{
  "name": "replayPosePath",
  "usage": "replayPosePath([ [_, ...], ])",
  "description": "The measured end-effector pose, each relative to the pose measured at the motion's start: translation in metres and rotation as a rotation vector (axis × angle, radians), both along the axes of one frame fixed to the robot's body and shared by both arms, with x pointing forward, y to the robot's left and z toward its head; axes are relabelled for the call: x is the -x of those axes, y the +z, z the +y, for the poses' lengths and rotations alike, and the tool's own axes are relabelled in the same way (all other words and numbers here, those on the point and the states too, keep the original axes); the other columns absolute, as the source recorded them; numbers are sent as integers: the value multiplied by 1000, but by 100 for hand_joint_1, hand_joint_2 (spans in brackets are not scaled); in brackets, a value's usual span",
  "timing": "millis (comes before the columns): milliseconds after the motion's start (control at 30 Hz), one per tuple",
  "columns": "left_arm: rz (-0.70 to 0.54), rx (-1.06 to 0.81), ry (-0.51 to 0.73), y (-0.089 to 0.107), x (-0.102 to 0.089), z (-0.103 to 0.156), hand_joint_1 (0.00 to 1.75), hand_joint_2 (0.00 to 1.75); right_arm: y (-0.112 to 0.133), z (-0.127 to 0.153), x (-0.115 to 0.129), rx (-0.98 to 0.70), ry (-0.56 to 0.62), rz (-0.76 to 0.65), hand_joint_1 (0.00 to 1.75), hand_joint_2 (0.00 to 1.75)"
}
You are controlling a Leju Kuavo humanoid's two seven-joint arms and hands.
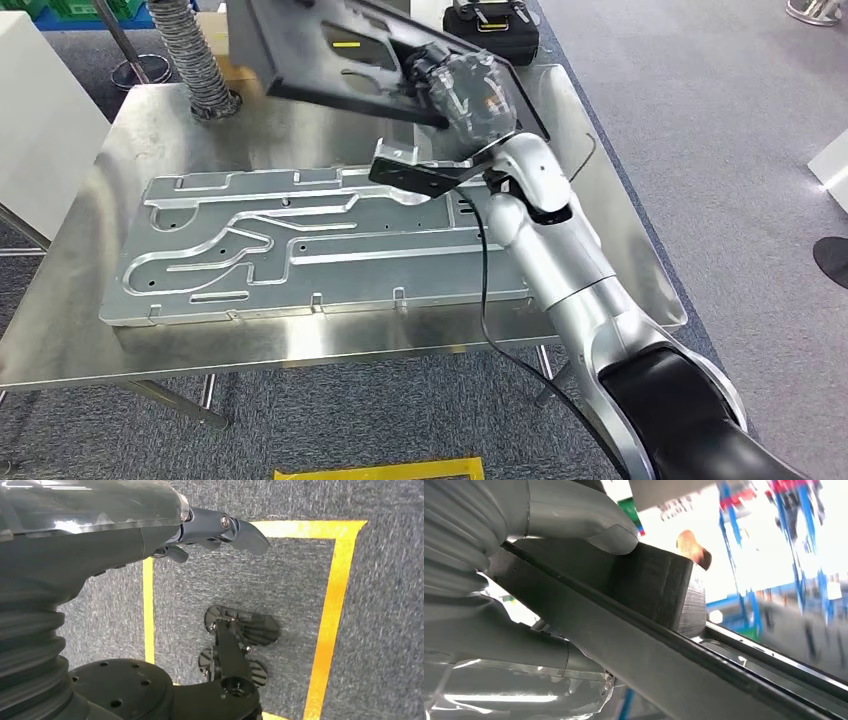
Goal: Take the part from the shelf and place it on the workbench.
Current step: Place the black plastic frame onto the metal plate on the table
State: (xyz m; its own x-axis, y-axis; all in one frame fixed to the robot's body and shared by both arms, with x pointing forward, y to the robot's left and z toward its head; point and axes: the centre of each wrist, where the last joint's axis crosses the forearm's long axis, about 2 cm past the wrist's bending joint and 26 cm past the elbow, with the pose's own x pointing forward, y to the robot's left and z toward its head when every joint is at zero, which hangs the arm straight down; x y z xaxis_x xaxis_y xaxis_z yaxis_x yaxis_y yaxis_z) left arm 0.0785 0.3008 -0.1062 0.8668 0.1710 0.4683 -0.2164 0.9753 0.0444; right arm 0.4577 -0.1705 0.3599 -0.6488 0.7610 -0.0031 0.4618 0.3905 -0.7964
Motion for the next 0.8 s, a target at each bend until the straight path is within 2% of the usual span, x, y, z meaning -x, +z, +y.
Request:
replayPosePath([
  [233,2,4,3,0,-1,-5,0,175,-19,45,-5,255,-76,128,175,175],
  [400,9,9,11,-1,3,-10,0,175,-24,69,-4,343,-127,221,175,175],
  [633,14,9,12,-1,4,-11,0,175,-32,86,-3,404,-251,353,175,175],
  [800,20,12,4,-1,4,-12,0,175,-44,85,-4,447,-325,417,175,175],
])
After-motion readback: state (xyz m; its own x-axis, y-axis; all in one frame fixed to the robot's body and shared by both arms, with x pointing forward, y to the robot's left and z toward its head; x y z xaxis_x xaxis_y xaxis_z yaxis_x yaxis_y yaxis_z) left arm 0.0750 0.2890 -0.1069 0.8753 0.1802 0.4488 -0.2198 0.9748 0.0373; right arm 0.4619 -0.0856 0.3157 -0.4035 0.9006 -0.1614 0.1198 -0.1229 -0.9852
